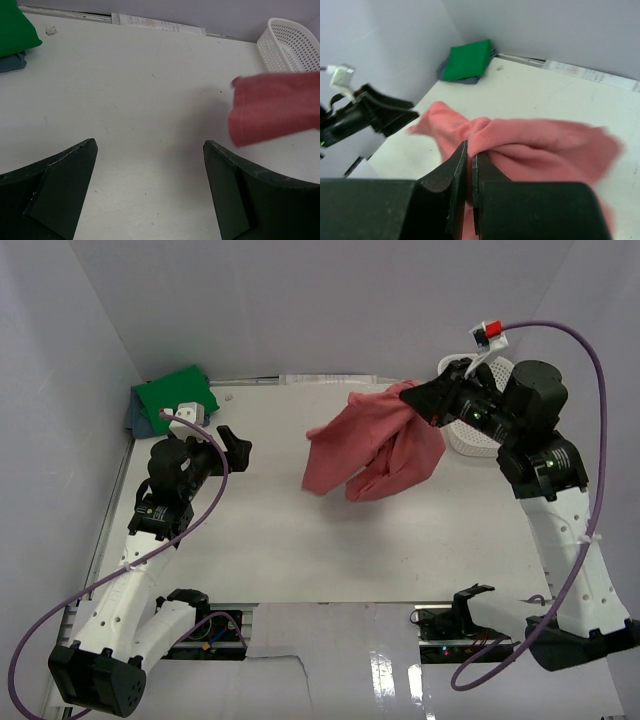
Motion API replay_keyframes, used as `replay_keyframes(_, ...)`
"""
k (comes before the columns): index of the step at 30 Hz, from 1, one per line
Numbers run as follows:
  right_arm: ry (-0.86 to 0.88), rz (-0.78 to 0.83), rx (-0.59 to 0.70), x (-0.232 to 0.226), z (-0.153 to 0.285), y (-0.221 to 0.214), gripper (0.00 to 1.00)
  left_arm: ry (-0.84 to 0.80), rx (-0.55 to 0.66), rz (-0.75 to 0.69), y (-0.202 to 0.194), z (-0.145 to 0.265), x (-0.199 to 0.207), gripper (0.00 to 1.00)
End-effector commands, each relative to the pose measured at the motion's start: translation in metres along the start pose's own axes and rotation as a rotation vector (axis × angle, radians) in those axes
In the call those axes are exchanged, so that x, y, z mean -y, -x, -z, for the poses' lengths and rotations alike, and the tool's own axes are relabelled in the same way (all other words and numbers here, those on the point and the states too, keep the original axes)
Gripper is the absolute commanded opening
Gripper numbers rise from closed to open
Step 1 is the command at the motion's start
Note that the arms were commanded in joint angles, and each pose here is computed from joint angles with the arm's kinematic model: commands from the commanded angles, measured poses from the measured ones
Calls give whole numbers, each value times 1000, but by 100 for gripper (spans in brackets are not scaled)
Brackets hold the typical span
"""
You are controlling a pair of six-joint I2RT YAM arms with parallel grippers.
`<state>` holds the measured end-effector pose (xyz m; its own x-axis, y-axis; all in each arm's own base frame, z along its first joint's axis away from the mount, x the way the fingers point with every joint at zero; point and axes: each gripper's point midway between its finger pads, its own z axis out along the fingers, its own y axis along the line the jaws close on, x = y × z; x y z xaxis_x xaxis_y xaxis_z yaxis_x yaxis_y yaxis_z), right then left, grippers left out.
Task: Fold and stack the t-shirts
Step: Move the tshirt to the center of the board
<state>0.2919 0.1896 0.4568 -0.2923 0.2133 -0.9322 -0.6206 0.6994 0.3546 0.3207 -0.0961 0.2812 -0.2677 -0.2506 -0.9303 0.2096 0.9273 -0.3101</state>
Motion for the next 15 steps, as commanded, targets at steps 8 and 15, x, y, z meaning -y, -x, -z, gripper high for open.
replay_keyframes(8,12,-90,-280,31,3,-135,47,-12,27,-9,11,4,4,98)
replay_keyframes(15,-199,-49,-424,86,-1,-203,82,-4,21,-13,9,3,2,98)
